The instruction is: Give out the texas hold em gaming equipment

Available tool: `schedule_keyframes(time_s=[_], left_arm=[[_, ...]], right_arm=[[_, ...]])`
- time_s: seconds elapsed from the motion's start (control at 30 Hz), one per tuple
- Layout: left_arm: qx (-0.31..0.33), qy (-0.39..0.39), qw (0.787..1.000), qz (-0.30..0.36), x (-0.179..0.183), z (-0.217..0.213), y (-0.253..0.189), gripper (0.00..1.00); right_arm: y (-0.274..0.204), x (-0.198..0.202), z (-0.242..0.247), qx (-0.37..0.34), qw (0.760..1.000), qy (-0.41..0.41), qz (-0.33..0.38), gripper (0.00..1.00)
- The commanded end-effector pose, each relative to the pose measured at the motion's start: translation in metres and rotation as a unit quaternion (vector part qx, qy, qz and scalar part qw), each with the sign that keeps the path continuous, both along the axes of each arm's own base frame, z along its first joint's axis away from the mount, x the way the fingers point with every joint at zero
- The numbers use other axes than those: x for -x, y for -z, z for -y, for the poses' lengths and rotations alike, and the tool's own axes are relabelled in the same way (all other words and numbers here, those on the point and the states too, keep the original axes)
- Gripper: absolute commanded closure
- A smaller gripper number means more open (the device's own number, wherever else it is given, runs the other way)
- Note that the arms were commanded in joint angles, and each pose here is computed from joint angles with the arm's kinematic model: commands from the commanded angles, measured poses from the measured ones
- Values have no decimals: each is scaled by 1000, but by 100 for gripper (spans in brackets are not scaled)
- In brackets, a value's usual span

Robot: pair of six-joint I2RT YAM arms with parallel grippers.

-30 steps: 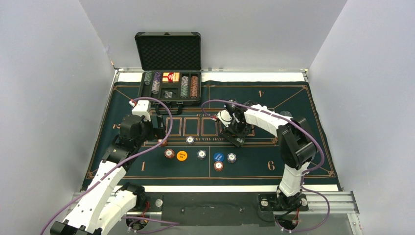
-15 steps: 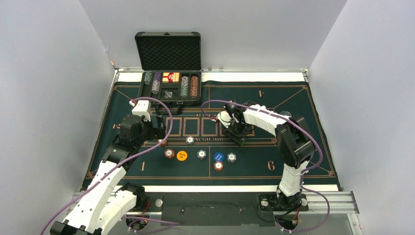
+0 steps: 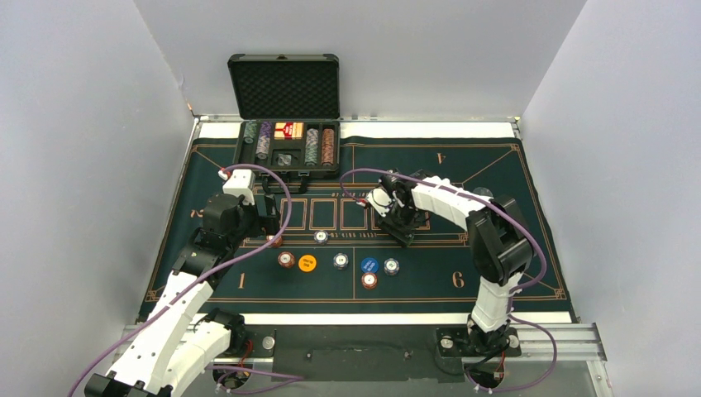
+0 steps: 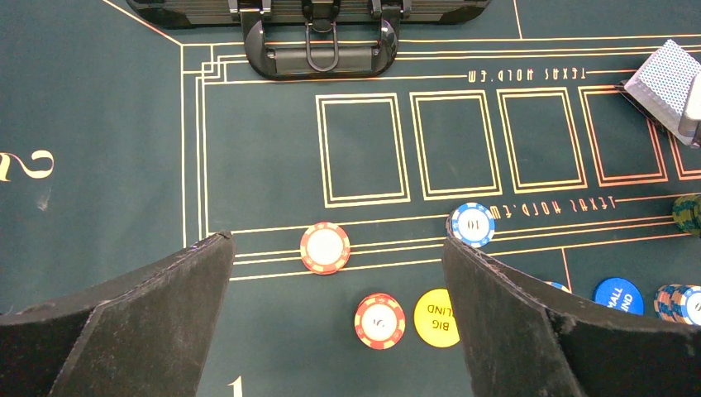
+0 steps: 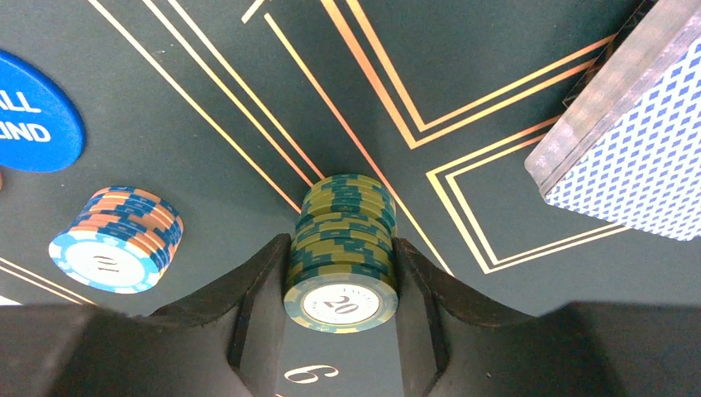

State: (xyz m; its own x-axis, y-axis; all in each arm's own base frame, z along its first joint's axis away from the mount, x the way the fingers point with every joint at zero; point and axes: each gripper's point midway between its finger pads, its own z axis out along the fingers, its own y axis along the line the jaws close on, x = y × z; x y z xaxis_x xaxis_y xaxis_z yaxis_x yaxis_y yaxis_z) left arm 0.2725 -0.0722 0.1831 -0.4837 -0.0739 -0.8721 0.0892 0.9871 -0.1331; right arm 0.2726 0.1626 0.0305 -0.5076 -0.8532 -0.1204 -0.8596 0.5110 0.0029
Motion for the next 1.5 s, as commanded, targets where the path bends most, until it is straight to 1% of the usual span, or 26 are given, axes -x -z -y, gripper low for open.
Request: schedule_keyframes(time_s=[0.0,0.23,0.37,0.47,0.63,0.73,0.97,1.2,1.33,1.47], left_arm=[[2,1,999,32,-8,0,-15,3],[2,1,999,32,-8,0,-15,3],[3,2,999,33,-8,1,-17,3],[5,3,999,35,-8,1,-18,3],[8,5,999,43,-7,2,-22,3],[8,8,999,45,-7,2,-24,3],[12,13,999,49,-7,4,-25,3],[15,19,998,51,-6,6,-27,3],[15,19,998,52,-5,6,-27,3],[15,19,998,52,-5,6,-27,3]], right_arm=[[-37,-13,-9,-39,998,-6,44,100],[-49,-15,0,-54,997,7,54,100],[-57,-15,13,-59,996,21,62,100],[-64,-18,33,-62,995,46,68,100],[-67,-9,73,-53,993,89,59,100],[-65,-7,105,-48,988,135,59,100],[-63,2,182,-33,965,249,68,100],[-57,5,236,-7,942,327,77,100],[-44,-3,254,12,931,356,84,100],[-29,-14,260,20,924,373,85,100]])
